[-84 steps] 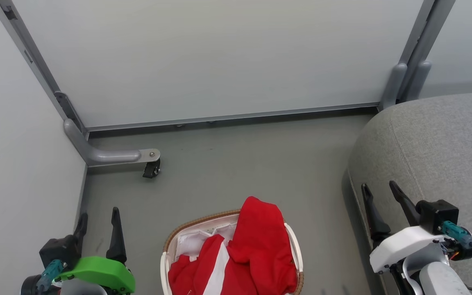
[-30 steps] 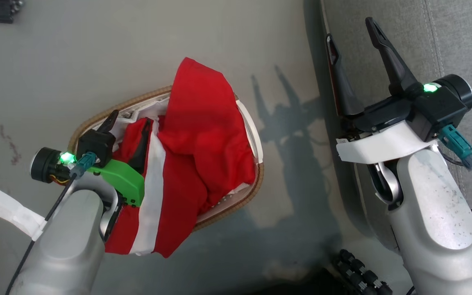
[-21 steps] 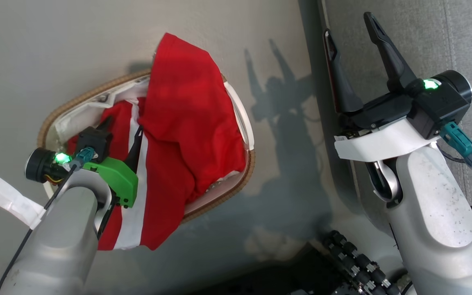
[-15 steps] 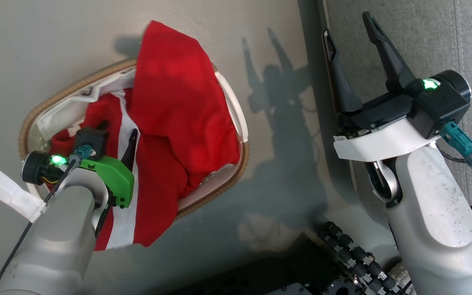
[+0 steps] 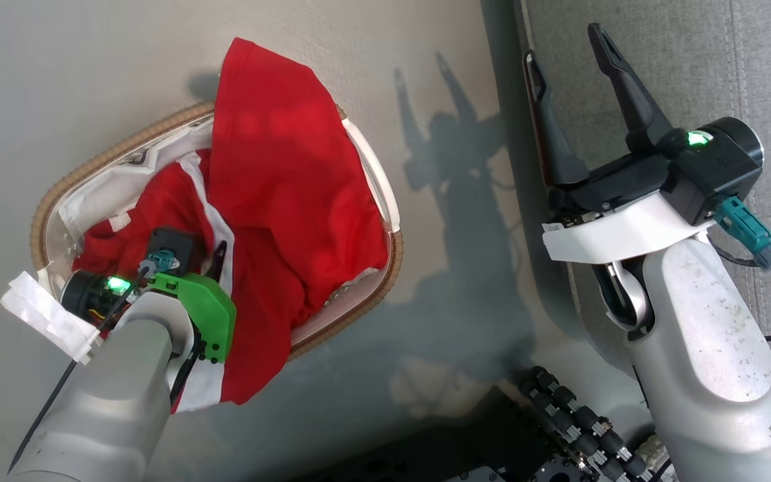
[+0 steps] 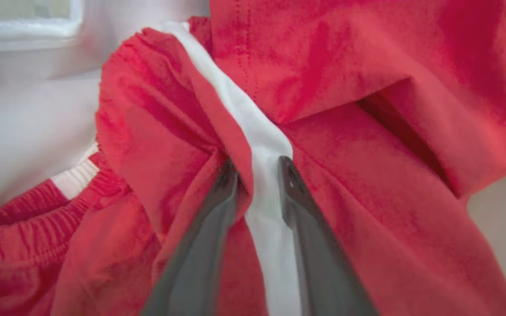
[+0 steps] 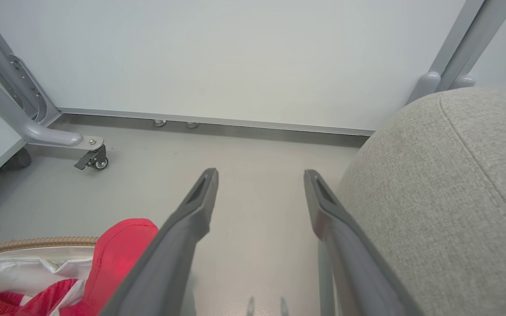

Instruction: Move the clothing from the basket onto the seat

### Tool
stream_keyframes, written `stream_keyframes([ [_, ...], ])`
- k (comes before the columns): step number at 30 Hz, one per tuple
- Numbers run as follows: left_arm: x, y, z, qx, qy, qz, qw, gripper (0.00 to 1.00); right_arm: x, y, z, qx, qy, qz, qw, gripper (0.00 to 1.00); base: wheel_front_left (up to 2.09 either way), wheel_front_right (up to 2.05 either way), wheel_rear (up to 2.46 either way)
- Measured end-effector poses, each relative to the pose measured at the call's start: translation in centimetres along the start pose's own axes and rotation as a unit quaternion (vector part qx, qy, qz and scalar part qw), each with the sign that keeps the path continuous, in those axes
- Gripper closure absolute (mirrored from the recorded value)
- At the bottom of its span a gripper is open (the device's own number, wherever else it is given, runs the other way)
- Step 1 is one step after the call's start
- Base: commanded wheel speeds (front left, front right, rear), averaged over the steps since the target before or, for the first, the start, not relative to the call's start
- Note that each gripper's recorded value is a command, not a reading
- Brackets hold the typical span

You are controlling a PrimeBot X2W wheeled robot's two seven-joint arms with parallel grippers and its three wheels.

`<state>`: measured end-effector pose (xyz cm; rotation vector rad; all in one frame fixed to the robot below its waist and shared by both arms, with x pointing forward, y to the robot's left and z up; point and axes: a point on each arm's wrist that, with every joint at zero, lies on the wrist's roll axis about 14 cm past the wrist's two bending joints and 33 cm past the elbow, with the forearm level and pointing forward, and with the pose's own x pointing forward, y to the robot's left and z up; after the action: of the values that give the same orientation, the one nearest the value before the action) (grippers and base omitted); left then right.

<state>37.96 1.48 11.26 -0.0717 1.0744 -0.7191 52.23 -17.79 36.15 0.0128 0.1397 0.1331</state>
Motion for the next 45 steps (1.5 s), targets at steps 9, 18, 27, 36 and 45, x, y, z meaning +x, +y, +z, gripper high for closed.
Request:
stream_keyframes([
  [9,-2.2,-1.9,1.1,-0.016,-0.022,-0.005,1.0,1.0,-1.0,-0.1,2.6,-0.001,-0.017,-0.005,1.0,0.0,0.0,0.0,0.0],
  [18,-6.2,-5.0,3.1,-0.037,-0.068,-0.004,0.997,1.0,-4.3,-0.5,5.5,-0.001,-0.031,-0.023,0.999,0.0,0.0,0.0,0.0],
  [27,-11.3,-6.9,6.4,-0.058,-0.155,0.016,0.986,1.0,-8.6,-0.1,7.7,0.008,-0.043,-0.037,0.998,0.0,0.0,0.0,0.0],
  [36,-16.6,-8.8,9.0,-0.054,-0.247,0.038,0.967,1.0,-12.8,2.0,9.0,0.014,-0.055,-0.021,0.998,0.0,0.0,0.0,0.0],
  [45,-22.7,-10.8,14.0,-0.029,-0.371,0.049,0.927,1.0,-16.3,3.1,9.8,0.022,-0.07,-0.017,0.997,0.0,0.0,0.0,0.0],
])
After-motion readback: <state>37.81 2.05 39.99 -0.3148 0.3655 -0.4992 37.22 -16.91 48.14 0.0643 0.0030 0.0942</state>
